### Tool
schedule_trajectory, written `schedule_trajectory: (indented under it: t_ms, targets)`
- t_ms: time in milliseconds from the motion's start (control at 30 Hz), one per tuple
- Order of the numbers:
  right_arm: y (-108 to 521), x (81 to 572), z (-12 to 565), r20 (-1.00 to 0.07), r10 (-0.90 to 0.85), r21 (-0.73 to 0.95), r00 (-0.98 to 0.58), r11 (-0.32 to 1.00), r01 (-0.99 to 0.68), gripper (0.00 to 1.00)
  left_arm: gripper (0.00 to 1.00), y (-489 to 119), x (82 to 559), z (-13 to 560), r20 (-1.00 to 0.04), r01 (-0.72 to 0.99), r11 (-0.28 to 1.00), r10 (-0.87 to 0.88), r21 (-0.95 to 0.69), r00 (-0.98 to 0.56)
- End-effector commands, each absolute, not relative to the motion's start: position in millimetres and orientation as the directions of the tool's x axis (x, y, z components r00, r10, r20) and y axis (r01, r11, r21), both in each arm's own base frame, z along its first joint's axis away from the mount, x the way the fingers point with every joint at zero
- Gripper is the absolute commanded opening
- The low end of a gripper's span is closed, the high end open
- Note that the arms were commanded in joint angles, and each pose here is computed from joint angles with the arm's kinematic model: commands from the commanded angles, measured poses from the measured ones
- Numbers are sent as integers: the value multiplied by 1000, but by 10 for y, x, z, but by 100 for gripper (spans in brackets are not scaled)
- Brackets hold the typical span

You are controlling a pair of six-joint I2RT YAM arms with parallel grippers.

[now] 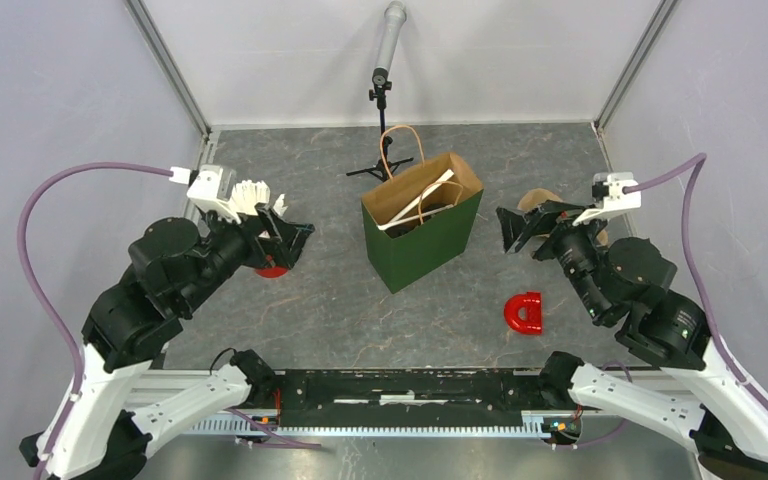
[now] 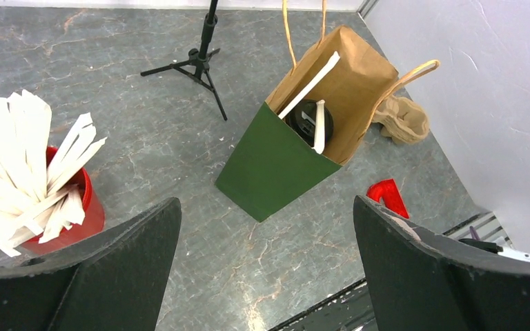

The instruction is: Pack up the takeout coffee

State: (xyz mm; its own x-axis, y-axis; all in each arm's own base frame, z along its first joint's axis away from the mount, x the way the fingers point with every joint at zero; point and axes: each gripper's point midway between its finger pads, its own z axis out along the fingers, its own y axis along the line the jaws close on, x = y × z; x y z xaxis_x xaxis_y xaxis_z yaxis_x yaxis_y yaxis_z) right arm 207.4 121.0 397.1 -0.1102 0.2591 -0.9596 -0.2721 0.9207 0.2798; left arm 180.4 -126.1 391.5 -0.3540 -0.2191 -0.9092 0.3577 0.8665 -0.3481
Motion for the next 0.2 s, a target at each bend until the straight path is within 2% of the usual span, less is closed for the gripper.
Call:
schedule_trajectory:
  t_ms: [0,167]
  targets:
    - [1275,2130,3927,-956,263,288,-128,923,-255,98,100,-1330,1852,4075,-908,374,844,-272,-384,-320]
    - [1326,2123,3961,-956,266,292,-127,914,-281,98,100,-1360,1879,4042,-901,367,839,-287,-401,-326]
